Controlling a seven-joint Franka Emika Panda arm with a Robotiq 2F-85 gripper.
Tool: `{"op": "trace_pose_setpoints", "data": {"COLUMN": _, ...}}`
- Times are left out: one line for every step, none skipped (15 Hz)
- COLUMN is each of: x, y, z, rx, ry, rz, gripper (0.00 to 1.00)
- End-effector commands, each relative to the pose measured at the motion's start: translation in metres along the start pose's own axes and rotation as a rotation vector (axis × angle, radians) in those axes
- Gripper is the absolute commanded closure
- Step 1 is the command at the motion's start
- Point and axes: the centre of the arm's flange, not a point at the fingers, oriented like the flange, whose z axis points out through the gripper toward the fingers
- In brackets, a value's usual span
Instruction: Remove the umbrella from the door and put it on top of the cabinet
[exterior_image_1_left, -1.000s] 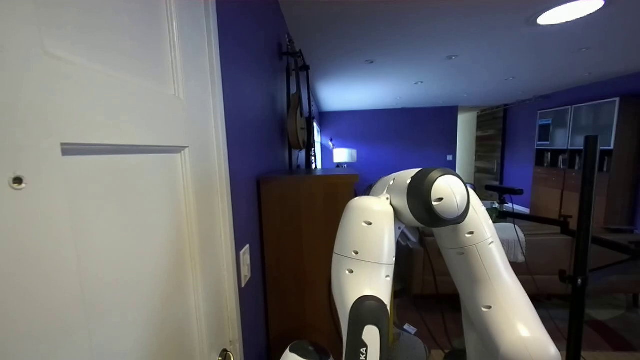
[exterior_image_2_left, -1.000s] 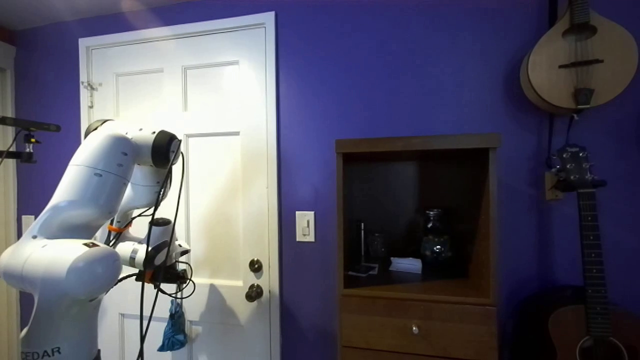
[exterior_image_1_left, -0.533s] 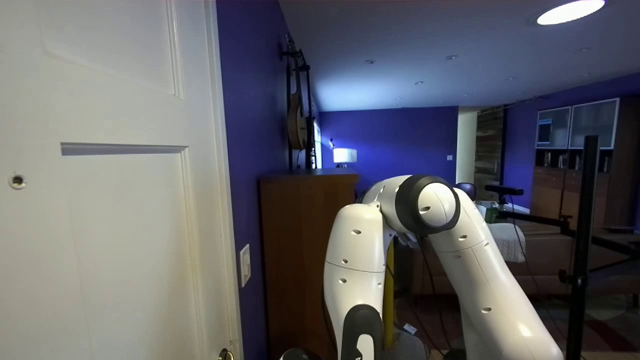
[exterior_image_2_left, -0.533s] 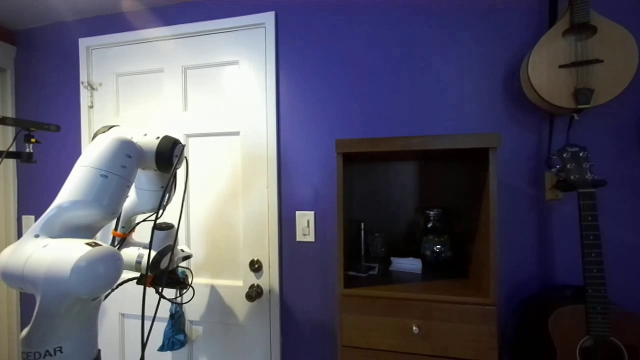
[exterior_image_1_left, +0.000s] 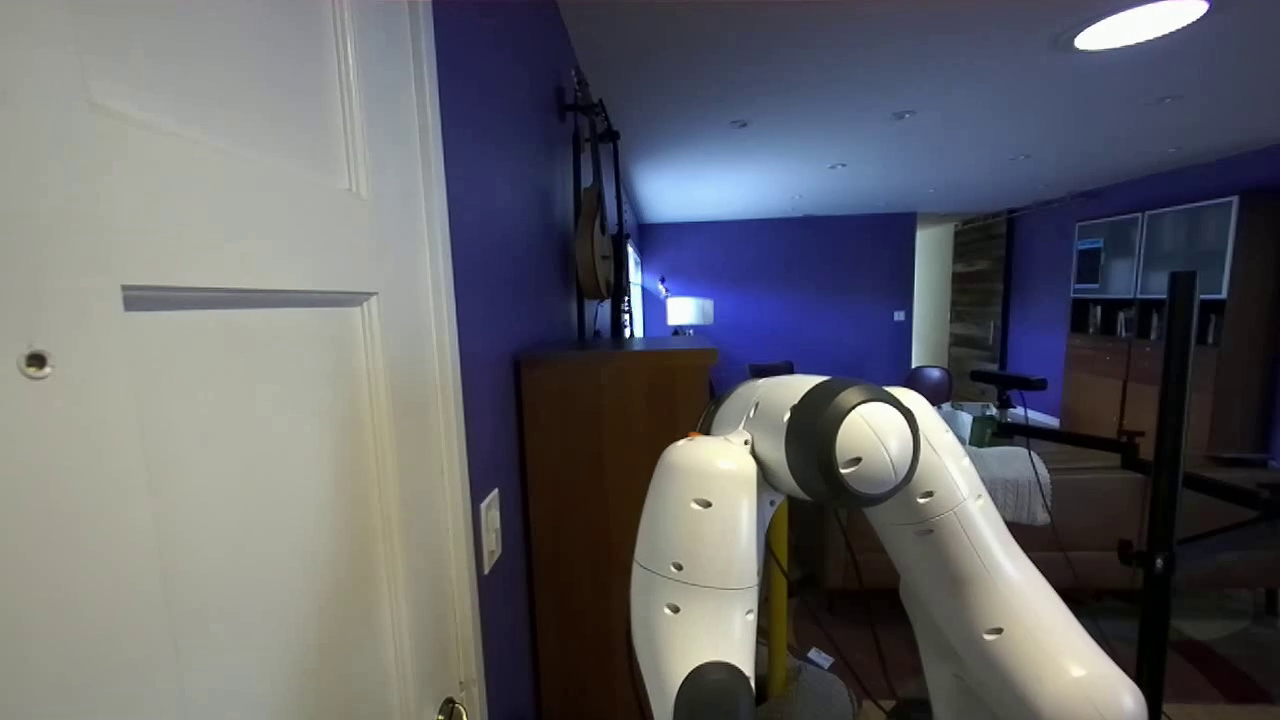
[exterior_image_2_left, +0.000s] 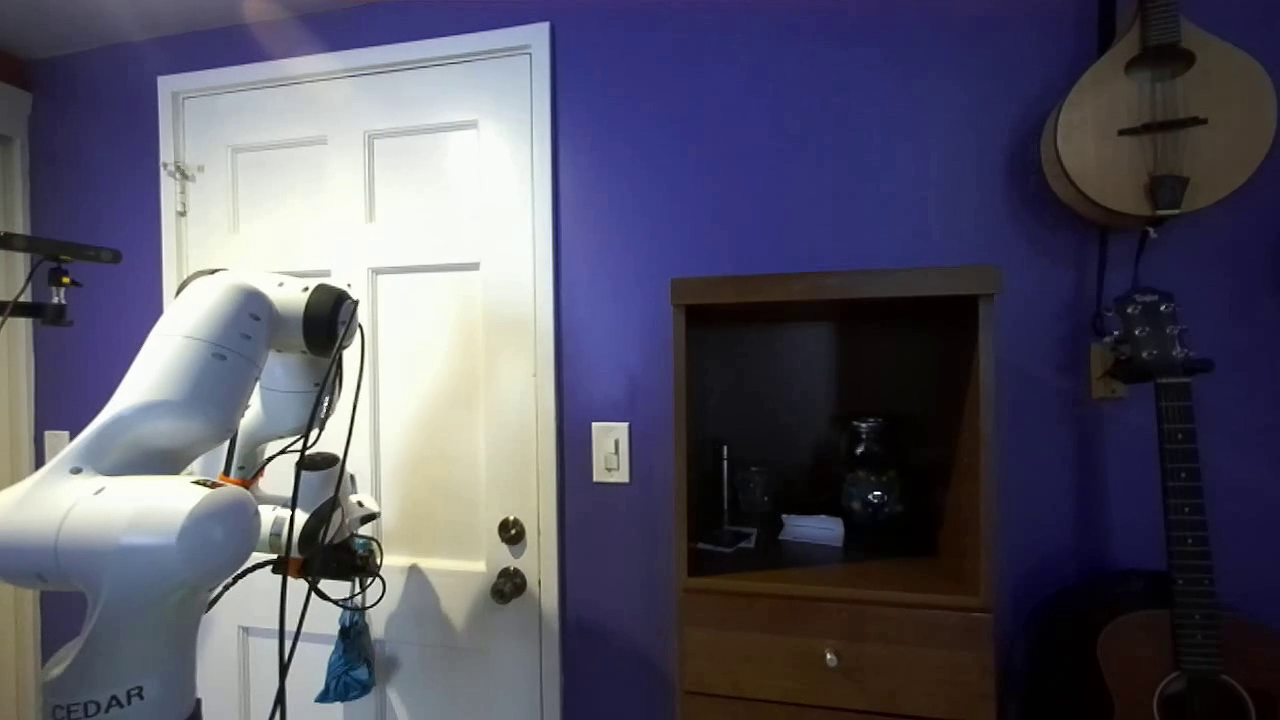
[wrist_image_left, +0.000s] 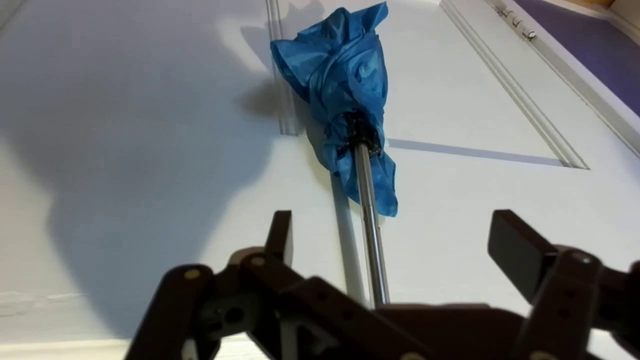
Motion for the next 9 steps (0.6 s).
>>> {"op": "trace_pose_setpoints", "data": {"x": 0.013, "y": -0.016, "z": 0.024, "rx": -0.001, "ry": 0.038, "rz": 0.012, "gripper": 0.00}}
{"op": "trace_pose_setpoints", "data": {"x": 0.015, "y": -0.017, "z": 0.025, "rx": -0.005, "ry": 0.044, "rz": 0.008, "gripper": 0.00}}
{"op": "trace_pose_setpoints", "data": {"x": 0.016, "y": -0.019, "z": 0.027, "rx": -0.011, "ry": 0.045, "rz": 0.009, "gripper": 0.00}}
{"op": "trace_pose_setpoints", "data": {"x": 0.019, "y": -0.020, "z": 0.029, "rx": -0.013, "ry": 0.051, "rz": 0.008, "gripper": 0.00}}
{"op": "trace_pose_setpoints", "data": {"x": 0.022, "y": -0.020, "z": 0.032, "rx": -0.018, "ry": 0.055, "rz": 0.008, "gripper": 0.00}}
{"op": "trace_pose_setpoints", "data": {"x": 0.026, "y": -0.021, "z": 0.035, "rx": -0.022, "ry": 0.061, "rz": 0.011, "gripper": 0.00}}
{"op": "trace_pose_setpoints", "data": {"x": 0.029, "y": -0.021, "z": 0.039, "rx": -0.028, "ry": 0.063, "rz": 0.011, "gripper": 0.00}}
{"op": "trace_pose_setpoints", "data": {"x": 0.032, "y": -0.021, "z": 0.041, "rx": -0.039, "ry": 0.068, "rz": 0.022, "gripper": 0.00}}
{"op": "trace_pose_setpoints", "data": {"x": 0.035, "y": -0.021, "z": 0.044, "rx": -0.044, "ry": 0.077, "rz": 0.026, "gripper": 0.00}}
